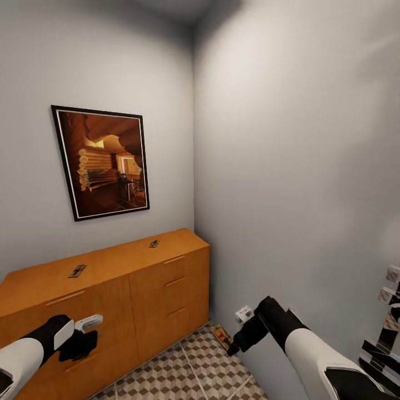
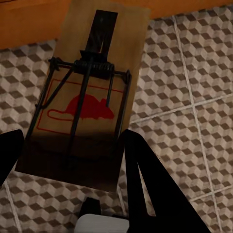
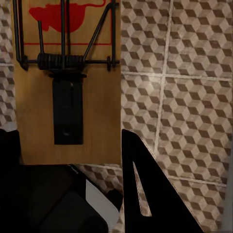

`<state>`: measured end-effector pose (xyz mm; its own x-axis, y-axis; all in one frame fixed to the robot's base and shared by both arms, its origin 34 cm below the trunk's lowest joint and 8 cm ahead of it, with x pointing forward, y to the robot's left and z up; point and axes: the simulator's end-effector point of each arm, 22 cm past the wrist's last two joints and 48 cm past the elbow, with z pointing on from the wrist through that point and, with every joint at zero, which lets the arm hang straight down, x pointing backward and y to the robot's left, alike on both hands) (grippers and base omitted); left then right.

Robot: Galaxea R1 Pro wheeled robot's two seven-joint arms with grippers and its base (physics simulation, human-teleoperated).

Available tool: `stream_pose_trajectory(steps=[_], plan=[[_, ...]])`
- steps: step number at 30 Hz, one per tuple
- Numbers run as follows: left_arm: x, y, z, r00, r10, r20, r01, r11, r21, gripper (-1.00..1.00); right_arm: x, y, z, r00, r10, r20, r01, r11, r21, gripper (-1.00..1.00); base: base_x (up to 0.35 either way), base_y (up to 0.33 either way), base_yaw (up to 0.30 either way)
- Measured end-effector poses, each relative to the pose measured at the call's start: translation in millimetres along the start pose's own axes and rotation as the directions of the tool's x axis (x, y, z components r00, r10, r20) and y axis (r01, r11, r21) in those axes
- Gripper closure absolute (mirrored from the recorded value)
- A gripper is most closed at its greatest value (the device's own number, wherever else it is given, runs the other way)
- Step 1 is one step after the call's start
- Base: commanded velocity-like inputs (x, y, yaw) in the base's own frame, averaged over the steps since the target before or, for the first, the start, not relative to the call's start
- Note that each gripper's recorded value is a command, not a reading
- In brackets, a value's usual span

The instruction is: Take the four mousetraps from the cabinet in the bathroom and place them on the bathroom floor. Make sure all four end up on the same floor surface, and ensure that at least two of them are either under or directly next to the same bathroom sink.

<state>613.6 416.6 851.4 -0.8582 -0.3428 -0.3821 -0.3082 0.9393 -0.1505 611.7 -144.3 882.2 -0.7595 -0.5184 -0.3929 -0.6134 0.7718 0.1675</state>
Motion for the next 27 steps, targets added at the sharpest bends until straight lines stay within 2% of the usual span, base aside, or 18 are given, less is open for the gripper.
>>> stream_pose_trajectory(steps=[7,13,17,19,23,27], plan=[[24.7,-6.9,9.7,1.000,-0.013,-0.010,0.012,1.000,-0.013,1.00,37.0,11.2,16.9,0.999,0.021,-0.046,-0.021,1.000,-0.006,1.00,0.000,0.000,0.000],[32.1,-6.9,8.1,1.000,-0.017,-0.015,0.016,1.000,-0.021,1.00,54.6,18.5,24.2,0.999,0.011,-0.053,-0.011,1.000,-0.010,1.00,0.000,0.000,0.000],[42.7,-5.8,9.2,0.999,-0.021,-0.024,0.020,0.999,-0.028,1.00,78.7,20.6,34.3,0.997,0.012,-0.072,-0.011,1.000,0.011,1.00,0.000,0.000,0.000],[65.8,-1.9,16.4,0.999,-0.018,-0.047,0.016,0.999,-0.036,1.00,99.7,19.7,41.8,0.995,0.022,-0.095,-0.018,0.999,0.037,1.00,0.000,0.000,0.000],[98.9,4.7,25.2,0.998,-0.015,-0.067,0.012,0.999,-0.046,1.00,140.6,24.7,53.4,0.990,0.037,-0.136,-0.030,0.998,0.050,1.00,0.000,0.000,-0.065],[132.5,3.0,33.9,0.997,-0.008,-0.082,0.004,0.999,-0.044,1.00,165.6,24.5,59.4,0.988,0.030,-0.150,-0.020,0.998,0.066,1.00,0.000,0.000,-0.192]])
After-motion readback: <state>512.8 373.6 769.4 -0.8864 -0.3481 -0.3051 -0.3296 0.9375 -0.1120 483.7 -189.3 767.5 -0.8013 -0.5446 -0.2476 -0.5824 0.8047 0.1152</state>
